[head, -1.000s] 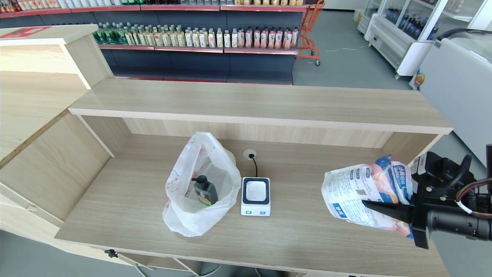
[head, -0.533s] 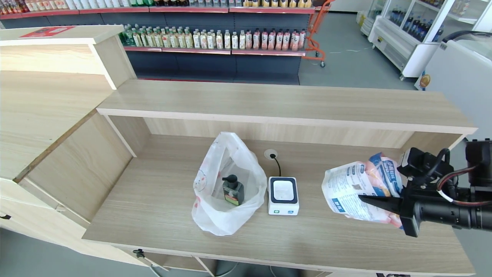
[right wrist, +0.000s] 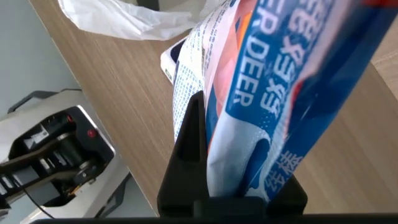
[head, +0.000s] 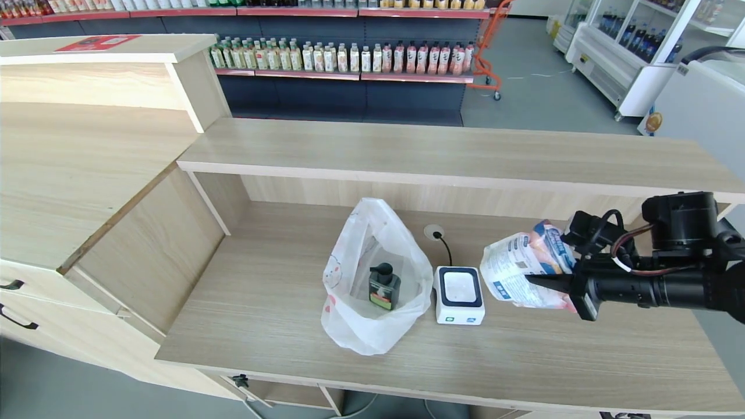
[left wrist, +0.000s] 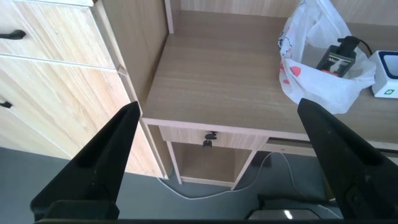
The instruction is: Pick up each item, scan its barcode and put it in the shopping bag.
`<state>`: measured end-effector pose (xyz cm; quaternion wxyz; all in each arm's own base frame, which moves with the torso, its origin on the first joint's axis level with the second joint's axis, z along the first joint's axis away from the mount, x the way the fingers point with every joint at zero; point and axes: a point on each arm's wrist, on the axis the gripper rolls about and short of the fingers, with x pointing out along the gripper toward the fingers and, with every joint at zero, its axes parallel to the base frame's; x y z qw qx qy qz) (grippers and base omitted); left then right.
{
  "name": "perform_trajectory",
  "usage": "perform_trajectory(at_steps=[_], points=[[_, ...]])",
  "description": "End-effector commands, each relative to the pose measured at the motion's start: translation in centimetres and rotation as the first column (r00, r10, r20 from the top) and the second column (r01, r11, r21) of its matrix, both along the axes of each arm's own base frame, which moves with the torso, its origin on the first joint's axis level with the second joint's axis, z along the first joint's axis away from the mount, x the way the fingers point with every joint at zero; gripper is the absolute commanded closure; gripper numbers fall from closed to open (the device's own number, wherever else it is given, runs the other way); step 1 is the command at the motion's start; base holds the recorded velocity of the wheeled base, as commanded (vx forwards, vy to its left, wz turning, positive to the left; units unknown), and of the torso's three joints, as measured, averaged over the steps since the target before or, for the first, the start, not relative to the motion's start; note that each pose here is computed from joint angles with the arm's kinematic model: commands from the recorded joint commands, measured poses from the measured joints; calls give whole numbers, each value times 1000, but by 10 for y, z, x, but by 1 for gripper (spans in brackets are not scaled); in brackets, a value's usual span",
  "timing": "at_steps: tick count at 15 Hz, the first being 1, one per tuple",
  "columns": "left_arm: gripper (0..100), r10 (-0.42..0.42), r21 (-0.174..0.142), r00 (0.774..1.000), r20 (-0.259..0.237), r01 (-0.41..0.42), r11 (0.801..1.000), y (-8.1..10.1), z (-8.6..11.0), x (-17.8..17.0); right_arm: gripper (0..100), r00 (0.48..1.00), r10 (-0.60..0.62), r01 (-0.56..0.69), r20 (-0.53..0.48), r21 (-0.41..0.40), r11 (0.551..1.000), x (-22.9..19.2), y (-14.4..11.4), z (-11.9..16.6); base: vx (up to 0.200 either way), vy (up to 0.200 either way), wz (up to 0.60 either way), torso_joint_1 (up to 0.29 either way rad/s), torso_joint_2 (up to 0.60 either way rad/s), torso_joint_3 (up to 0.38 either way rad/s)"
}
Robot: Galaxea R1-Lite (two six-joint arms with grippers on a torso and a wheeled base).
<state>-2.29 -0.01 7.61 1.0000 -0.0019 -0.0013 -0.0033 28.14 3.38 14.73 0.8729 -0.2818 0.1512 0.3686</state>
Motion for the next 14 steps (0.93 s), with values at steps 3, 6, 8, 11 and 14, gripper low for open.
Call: perform_trajectory(at_steps=[3, 6, 8, 11, 14], points=[[0, 0, -1, 1000, 1, 0, 1000, 0, 0, 0, 100, 991, 132, -130, 22, -77, 989, 21, 1, -23, 0, 0, 0, 0, 0, 0], [0, 0, -1, 1000, 1, 0, 1000, 0, 0, 0, 100, 942, 295, -271, 162, -158, 950, 47, -7, -39, 0, 0, 0, 0, 0, 0], [0, 0, -1, 1000, 1, 0, 1000, 0, 0, 0, 100, 935, 303, -275, 184, -163, 948, 52, -5, -44, 0, 0, 0, 0, 0, 0], [0, 0, -1, 1000, 1, 0, 1000, 0, 0, 0, 100, 898, 358, -319, 254, -183, 930, 74, 2, -60, 0, 0, 0, 0, 0, 0], [0, 0, -1, 1000, 1, 0, 1000, 0, 0, 0, 100, 883, 383, -339, 270, -196, 920, 80, 3, -64, 0, 0, 0, 0, 0, 0]])
